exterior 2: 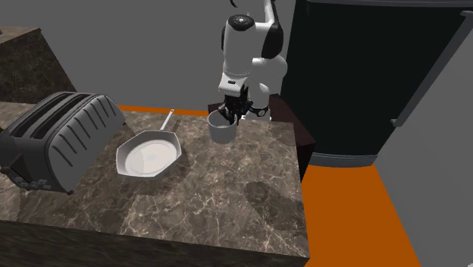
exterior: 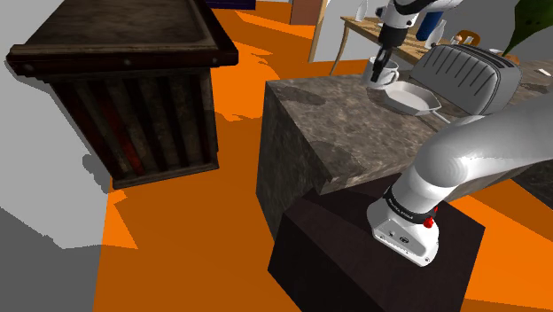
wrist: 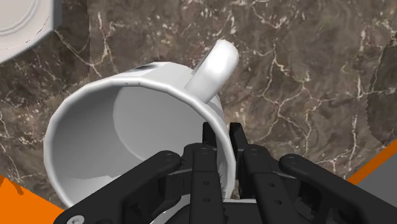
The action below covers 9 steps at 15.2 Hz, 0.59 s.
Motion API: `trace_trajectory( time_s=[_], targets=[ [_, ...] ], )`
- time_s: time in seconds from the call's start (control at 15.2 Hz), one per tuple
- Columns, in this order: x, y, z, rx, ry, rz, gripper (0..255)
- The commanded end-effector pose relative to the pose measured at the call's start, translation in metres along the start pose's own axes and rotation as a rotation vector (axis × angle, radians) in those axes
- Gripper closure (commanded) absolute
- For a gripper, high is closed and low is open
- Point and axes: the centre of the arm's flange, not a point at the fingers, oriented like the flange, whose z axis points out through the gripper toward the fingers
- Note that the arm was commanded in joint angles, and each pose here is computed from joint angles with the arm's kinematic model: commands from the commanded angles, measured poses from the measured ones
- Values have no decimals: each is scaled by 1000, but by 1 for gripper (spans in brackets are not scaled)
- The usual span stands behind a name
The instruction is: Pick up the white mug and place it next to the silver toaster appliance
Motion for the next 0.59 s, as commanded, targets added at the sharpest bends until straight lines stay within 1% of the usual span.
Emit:
trace_trajectory(
  time_s=[0.0, 0.53],
  targets=[
    [-1, 0, -11, 0, 0, 0, 255],
    [-3, 2, -53, 0, 0, 0, 255]
  ],
)
